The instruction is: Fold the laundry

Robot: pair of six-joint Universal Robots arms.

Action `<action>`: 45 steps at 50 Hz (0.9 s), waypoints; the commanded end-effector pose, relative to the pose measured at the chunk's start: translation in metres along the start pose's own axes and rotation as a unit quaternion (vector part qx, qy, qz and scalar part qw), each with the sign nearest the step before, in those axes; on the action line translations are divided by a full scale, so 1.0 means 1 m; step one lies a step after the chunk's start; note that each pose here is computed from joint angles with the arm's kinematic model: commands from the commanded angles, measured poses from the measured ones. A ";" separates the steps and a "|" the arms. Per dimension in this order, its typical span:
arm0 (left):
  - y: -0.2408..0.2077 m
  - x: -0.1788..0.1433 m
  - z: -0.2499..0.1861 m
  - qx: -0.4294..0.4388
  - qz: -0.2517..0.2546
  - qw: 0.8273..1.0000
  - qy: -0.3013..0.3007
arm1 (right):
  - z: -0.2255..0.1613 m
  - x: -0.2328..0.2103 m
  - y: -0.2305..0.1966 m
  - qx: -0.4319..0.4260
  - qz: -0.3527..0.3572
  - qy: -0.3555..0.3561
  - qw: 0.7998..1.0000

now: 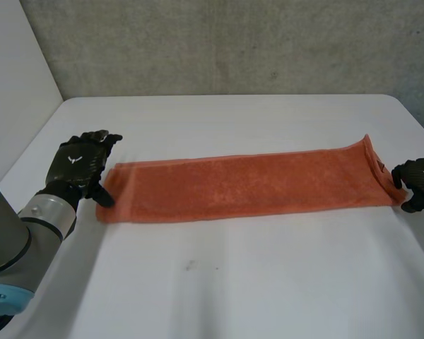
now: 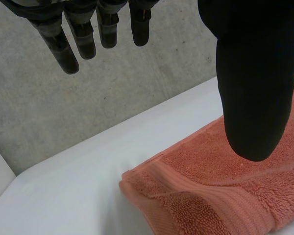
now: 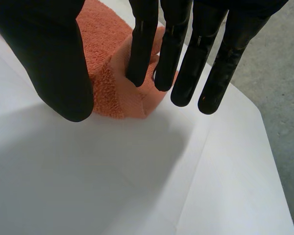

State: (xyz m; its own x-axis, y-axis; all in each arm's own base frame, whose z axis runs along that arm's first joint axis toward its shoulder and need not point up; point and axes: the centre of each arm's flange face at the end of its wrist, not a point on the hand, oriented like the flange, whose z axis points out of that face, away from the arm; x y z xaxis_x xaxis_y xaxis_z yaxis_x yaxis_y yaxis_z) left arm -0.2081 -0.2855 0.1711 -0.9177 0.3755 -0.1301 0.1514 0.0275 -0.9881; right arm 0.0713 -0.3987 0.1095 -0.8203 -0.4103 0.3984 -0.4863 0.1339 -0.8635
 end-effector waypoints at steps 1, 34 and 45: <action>0.001 0.000 0.000 -0.001 0.000 1.000 0.000 | 0.005 0.000 0.006 -0.005 0.002 0.004 1.000; 0.004 -0.001 0.002 -0.006 -0.001 1.000 0.000 | 0.023 0.004 -0.004 0.003 0.012 0.032 0.999; 0.004 -0.001 0.002 -0.006 -0.001 1.000 -0.002 | 0.020 0.010 -0.013 0.012 0.016 0.041 0.999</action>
State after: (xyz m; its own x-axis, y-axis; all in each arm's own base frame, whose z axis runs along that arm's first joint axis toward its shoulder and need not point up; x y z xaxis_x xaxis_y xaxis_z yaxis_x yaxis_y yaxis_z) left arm -0.2069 -0.2876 0.1672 -0.9189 0.3731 -0.1280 0.1534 0.0391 -0.9874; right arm 0.0761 -0.4223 0.1143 -0.8567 -0.3374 0.3902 -0.4528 0.1298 -0.8821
